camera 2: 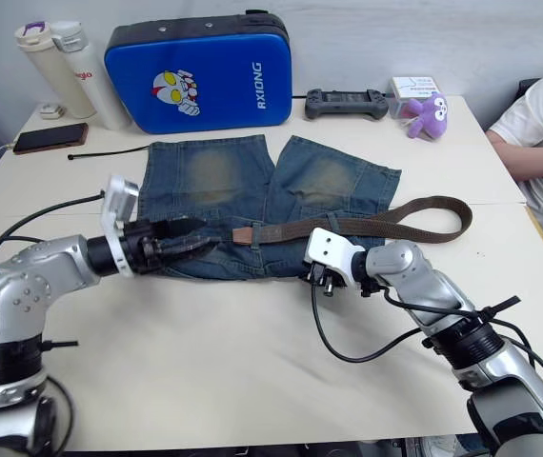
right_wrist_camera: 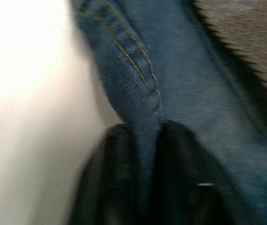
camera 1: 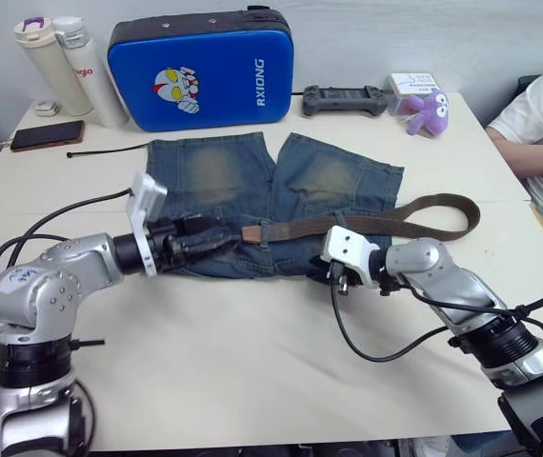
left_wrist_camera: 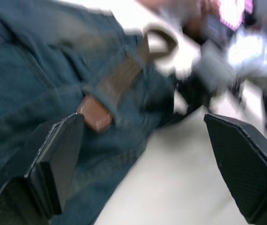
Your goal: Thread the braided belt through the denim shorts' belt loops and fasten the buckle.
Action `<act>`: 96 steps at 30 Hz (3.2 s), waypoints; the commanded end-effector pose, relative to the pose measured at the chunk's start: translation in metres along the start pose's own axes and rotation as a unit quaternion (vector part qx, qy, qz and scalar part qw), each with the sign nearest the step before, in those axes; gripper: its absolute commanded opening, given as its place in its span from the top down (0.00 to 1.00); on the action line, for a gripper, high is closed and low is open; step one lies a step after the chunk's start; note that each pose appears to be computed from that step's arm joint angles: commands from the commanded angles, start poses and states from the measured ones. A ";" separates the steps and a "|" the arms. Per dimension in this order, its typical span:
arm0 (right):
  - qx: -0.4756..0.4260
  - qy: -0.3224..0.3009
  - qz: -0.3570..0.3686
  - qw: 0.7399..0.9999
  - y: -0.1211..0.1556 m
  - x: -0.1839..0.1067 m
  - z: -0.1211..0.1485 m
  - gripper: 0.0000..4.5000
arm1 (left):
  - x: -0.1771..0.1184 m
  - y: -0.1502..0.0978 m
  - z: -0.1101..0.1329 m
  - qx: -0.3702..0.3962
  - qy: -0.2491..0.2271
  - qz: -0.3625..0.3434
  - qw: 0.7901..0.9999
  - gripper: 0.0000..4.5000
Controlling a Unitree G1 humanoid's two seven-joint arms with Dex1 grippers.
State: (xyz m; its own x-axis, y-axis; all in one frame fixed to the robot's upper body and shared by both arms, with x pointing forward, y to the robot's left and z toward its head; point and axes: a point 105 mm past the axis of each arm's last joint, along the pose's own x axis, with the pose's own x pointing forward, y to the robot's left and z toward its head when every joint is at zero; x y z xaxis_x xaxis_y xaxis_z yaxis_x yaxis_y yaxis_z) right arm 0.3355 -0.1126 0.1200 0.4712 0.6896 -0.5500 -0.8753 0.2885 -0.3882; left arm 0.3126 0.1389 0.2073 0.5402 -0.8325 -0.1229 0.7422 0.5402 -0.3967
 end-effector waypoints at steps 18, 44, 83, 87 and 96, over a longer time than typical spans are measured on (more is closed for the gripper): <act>0.071 0.012 -0.043 0.996 0.006 -0.010 -0.017 0.98 | 0.034 -0.004 -0.025 -0.156 0.102 -0.035 0.982 0.00; 0.087 0.006 -0.059 0.994 0.007 -0.007 -0.011 0.98 | 0.062 0.002 -0.012 -0.208 0.071 -0.030 0.975 0.00; 0.103 -0.014 -0.067 0.992 0.006 -0.002 0.001 0.98 | 0.066 0.002 -0.015 -0.214 0.119 -0.024 0.969 0.00; 0.104 -0.015 -0.069 0.992 0.005 -0.003 0.002 0.98 | 0.069 0.005 -0.017 -0.228 0.111 -0.020 0.967 0.00; 0.105 -0.012 -0.069 0.992 0.007 -0.002 0.000 1.00 | 0.071 0.007 -0.009 -0.248 0.086 -0.019 0.965 0.26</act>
State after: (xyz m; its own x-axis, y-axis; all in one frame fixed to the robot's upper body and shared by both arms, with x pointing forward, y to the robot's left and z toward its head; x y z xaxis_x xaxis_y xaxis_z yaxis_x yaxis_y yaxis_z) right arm 0.3292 -0.1126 0.1166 0.5816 0.6498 -0.4894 -0.8110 0.5097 -0.2871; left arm 0.3502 0.0826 0.1741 0.3968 -0.8790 -0.2644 0.4287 0.4322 -0.7933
